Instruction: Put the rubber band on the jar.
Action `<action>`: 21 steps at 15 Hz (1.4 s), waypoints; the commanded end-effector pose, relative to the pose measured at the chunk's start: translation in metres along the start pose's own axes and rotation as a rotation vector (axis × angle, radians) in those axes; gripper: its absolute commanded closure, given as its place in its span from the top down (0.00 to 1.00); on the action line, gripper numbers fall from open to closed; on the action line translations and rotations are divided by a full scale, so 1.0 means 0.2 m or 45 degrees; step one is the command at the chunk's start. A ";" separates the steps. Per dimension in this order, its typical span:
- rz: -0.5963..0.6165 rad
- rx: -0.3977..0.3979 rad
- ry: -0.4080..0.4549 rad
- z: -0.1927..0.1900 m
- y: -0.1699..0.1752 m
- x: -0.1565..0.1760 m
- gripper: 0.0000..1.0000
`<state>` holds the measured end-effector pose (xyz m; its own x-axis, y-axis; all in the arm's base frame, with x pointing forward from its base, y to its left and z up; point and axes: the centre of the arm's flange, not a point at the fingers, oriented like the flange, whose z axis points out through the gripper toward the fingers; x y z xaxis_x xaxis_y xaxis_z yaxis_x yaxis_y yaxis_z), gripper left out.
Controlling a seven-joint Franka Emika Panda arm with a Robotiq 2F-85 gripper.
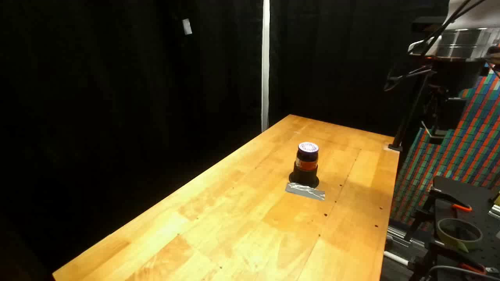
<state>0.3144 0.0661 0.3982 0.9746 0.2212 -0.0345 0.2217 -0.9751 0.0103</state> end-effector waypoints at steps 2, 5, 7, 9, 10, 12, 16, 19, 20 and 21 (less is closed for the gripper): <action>0.000 0.000 0.000 0.00 0.00 0.00 1.00; 0.000 0.000 0.000 0.00 0.00 0.00 1.00; 0.000 0.000 0.000 0.00 0.00 0.00 1.00; 0.000 0.000 0.000 0.00 0.00 0.00 1.00; 0.082 -0.025 0.017 -0.01 -0.02 0.19 1.00; 0.132 -0.017 0.058 -0.04 -0.01 0.43 1.00; 0.213 -0.018 0.063 -0.03 0.01 0.73 1.00; 0.221 0.025 -0.021 0.03 0.06 0.97 1.00; 0.225 0.047 -0.037 0.05 0.07 1.06 1.00; 0.226 0.060 -0.050 0.08 0.08 1.14 1.00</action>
<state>0.4675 0.0906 0.3811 0.9977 0.0640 -0.0221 0.0640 -0.9980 -0.0012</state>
